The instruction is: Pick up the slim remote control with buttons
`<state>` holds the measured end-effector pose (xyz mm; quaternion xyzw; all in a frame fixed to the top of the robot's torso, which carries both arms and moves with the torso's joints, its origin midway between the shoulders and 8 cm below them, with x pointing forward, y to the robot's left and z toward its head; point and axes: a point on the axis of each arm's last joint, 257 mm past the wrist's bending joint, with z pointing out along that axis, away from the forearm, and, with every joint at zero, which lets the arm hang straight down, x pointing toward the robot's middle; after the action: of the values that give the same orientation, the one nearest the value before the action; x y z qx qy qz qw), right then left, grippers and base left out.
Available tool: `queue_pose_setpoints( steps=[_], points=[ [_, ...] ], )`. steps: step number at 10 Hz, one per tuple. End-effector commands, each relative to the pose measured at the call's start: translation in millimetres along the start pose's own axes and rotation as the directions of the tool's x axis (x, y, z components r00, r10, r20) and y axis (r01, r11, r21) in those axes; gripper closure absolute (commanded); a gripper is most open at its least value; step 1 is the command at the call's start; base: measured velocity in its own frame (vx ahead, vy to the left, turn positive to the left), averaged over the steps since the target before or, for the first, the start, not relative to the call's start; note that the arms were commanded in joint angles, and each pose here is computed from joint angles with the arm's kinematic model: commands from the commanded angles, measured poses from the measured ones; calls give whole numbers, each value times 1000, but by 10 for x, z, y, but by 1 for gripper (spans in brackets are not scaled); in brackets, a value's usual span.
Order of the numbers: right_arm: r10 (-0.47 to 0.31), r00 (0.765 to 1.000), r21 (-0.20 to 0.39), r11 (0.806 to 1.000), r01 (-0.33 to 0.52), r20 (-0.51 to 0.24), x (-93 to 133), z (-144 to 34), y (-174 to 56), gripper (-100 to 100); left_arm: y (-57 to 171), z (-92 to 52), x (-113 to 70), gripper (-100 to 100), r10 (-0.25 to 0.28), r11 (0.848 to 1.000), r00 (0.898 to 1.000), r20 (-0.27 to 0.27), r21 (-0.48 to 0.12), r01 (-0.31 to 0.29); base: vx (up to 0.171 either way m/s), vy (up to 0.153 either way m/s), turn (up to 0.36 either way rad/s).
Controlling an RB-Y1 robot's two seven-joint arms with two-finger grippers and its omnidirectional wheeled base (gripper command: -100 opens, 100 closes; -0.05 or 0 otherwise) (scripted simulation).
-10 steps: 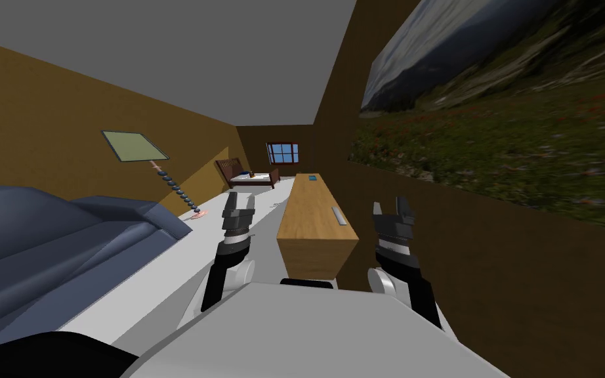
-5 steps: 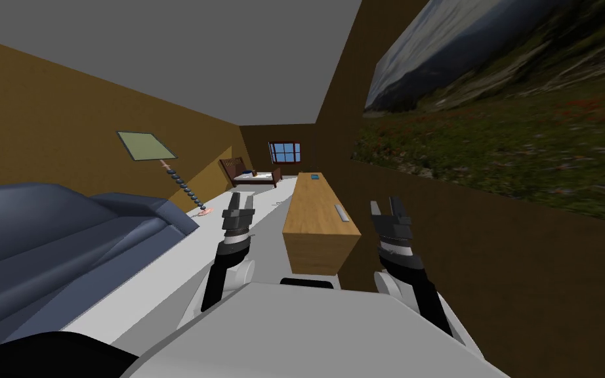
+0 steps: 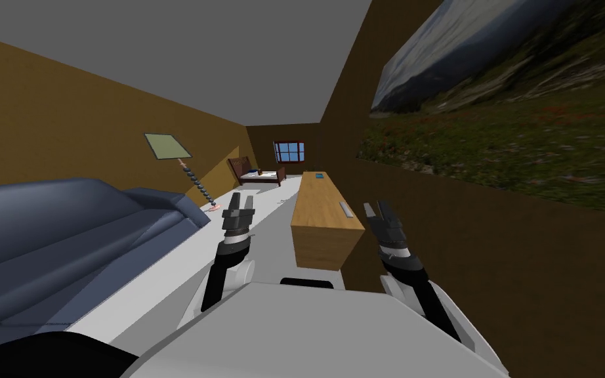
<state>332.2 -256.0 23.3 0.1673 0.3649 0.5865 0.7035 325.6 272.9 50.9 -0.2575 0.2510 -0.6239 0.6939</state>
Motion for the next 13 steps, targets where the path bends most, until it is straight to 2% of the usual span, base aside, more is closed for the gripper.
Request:
queue_pose_setpoints(
  steps=[1, 2, 5, 6, 7, 8, 9, 10, 11, 12, 13],
  points=[
    [-4, 996, 3, 1000, 5, -84, 165, -101, -93, -100, 0, 0, 0, 0, 0, 1000, 1000, 0, 0, 0, -172, 124, 171],
    [-12, 995, 1, 1000, 12, -99, 185, -103, -90, -100, 0, 0, 0, 0, 0, 1000, 1000, 0, 0, 0, -120, 93, 59],
    [9, 963, 43, 999, 3, -268, 468, -392, -382, -100, 0, 0, 0, 0, 0, 1000, 1000, 0, 0, 0, -123, 119, 199],
    [-1, 957, 52, 998, 17, -291, 494, -427, -431, -100, 0, 0, 0, 0, 0, 1000, 1000, 0, 0, 0, -98, 113, 54],
    [13, 935, 70, 998, 12, -354, 596, -551, -519, -100, 0, 0, 0, 0, 0, 1000, 1000, 0, 0, 0, -89, 83, 184],
    [15, 934, 85, 996, 16, -357, 589, -587, -581, -100, 0, 0, 0, 0, 0, 1000, 1000, 0, 0, 0, -65, 50, 86],
    [36, 906, 111, 994, 12, -421, 684, -744, -689, -100, 0, -1, -1, 0, 0, 1000, 1000, 0, 0, 0, -67, 50, 161],
    [39, 906, 125, 992, 16, -422, 674, -779, -745, -100, 0, 0, 0, 0, 0, 1000, 1000, 0, 0, 0, -54, 47, 123],
    [64, 872, 148, 989, 10, -485, 768, -936, -819, -100, 0, -1, -1, 0, 0, 1000, 1000, 0, 0, 0, -60, 62, 195],
    [70, 872, 173, 985, 18, -484, 745, -1003, -918, -100, 0, 0, 0, 0, 0, 1000, 1000, 0, 0, 0, -58, 57, 116],
    [98, 831, 192, 981, 11, -548, 836, -1156, -953, -100, 0, -1, -1, 0, 0, 1000, 1000, 0, 0, 0, -78, 58, 185]
  ],
)
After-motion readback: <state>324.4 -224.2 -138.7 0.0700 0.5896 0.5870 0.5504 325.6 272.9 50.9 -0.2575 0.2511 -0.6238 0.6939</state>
